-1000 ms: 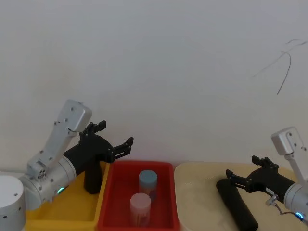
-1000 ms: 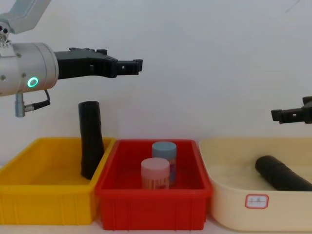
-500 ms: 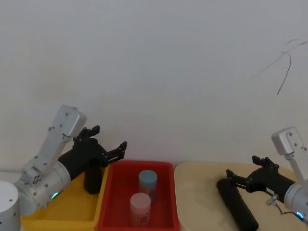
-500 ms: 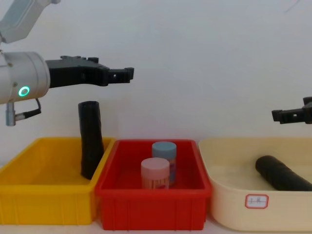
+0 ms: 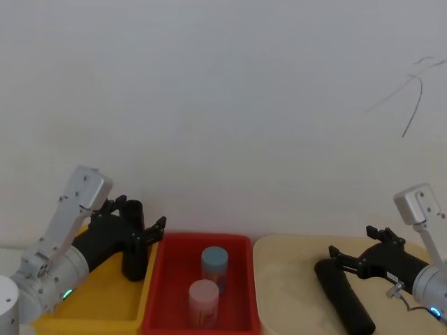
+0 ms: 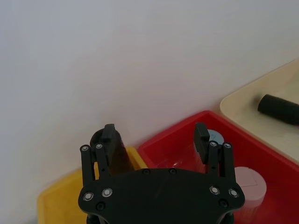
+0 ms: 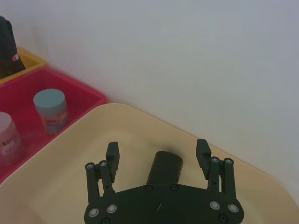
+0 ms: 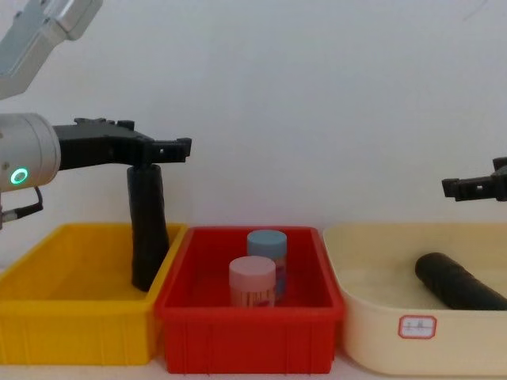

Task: Pick up the garbage bag with the one hand and transfer it to the other hand.

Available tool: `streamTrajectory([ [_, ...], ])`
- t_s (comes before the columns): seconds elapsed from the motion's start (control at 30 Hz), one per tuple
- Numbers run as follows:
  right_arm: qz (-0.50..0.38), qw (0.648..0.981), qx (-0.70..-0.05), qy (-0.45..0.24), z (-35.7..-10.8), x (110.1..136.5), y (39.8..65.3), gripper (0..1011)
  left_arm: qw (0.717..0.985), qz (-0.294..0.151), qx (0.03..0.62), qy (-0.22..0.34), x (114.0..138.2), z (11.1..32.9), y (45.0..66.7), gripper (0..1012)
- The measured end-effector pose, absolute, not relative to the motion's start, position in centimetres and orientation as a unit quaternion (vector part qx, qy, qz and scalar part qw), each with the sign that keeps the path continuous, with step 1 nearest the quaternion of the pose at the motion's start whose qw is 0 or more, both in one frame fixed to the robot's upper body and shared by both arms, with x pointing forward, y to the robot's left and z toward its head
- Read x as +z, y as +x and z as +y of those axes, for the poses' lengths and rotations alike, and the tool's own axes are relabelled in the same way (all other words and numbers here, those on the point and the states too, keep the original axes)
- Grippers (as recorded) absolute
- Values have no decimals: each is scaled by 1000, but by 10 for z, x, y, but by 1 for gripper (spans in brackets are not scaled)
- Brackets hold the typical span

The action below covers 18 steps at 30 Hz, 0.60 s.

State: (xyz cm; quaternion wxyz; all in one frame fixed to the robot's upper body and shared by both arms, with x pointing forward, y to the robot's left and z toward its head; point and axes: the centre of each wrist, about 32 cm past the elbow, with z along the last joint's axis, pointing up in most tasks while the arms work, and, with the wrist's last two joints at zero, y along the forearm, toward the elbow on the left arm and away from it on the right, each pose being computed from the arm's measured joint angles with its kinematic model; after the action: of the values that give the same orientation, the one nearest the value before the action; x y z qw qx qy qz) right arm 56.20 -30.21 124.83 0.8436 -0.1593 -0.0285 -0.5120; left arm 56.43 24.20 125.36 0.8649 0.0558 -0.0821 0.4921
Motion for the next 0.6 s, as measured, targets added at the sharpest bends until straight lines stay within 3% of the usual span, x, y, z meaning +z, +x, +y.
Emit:
streamTrajectory([
  [0.6, -13, 878, -440, -190, -295, 1250, 579, 1002, 857, -76, 505, 67, 1246, 248, 565, 1002],
])
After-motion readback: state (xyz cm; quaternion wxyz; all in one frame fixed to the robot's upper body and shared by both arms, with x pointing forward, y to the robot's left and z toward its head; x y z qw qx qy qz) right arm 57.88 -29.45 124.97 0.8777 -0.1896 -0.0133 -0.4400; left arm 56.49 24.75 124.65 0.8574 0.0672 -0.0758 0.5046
